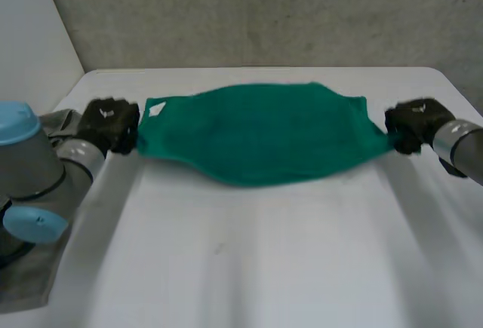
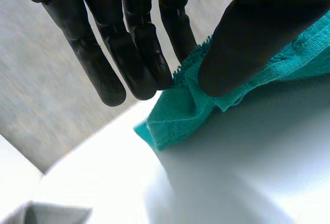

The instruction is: Fold the laundry.

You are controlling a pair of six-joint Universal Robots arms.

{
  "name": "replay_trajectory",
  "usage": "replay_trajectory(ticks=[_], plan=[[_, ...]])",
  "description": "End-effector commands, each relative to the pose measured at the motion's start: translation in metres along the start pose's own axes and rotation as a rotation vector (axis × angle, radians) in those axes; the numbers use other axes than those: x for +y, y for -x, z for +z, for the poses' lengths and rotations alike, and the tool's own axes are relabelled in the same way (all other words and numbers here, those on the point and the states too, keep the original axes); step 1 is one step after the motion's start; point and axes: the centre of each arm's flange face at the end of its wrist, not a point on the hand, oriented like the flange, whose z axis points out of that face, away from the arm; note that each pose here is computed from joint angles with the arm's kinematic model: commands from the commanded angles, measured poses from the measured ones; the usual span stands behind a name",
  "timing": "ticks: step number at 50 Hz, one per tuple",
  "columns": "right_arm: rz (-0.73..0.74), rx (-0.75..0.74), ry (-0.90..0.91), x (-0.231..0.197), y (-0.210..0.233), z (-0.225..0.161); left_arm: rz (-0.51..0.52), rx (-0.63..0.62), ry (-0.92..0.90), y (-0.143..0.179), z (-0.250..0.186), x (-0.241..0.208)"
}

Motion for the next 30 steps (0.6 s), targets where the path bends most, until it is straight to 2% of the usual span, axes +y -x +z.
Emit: replay_trajectory(ticks=[1, 8, 13, 16, 22, 26, 30], plan=[[-0.107, -0.111, 0.253, 0.019, -0.005, -0.033, 0.089, 0.078, 0.208, -0.009, -0.049, 0.007], [-0.227, -0.213, 0.450, 0.031, -0.015, -0.092, 0.129, 0.137, 0.378, -0.008, -0.097, 0.002], [-0.328, -0.223, 0.469, 0.027, -0.015, -0.124, 0.261, 0.282, 0.526, -0.018, -0.144, -0.004], [-0.357, -0.231, 0.460, 0.025, -0.011, -0.131, 0.302, 0.316, 0.541, -0.021, -0.150, -0.005], [-0.335, -0.218, 0.457, 0.032, -0.010, -0.119, 0.333, 0.230, 0.412, -0.012, -0.123, -0.015], [-0.239, -0.120, 0.430, 0.041, -0.027, -0.079, 0.311, 0.162, 0.319, -0.008, -0.088, -0.014], [-0.213, -0.054, 0.383, 0.034, -0.028, -0.053, 0.263, 0.104, 0.264, -0.006, -0.054, -0.008]])
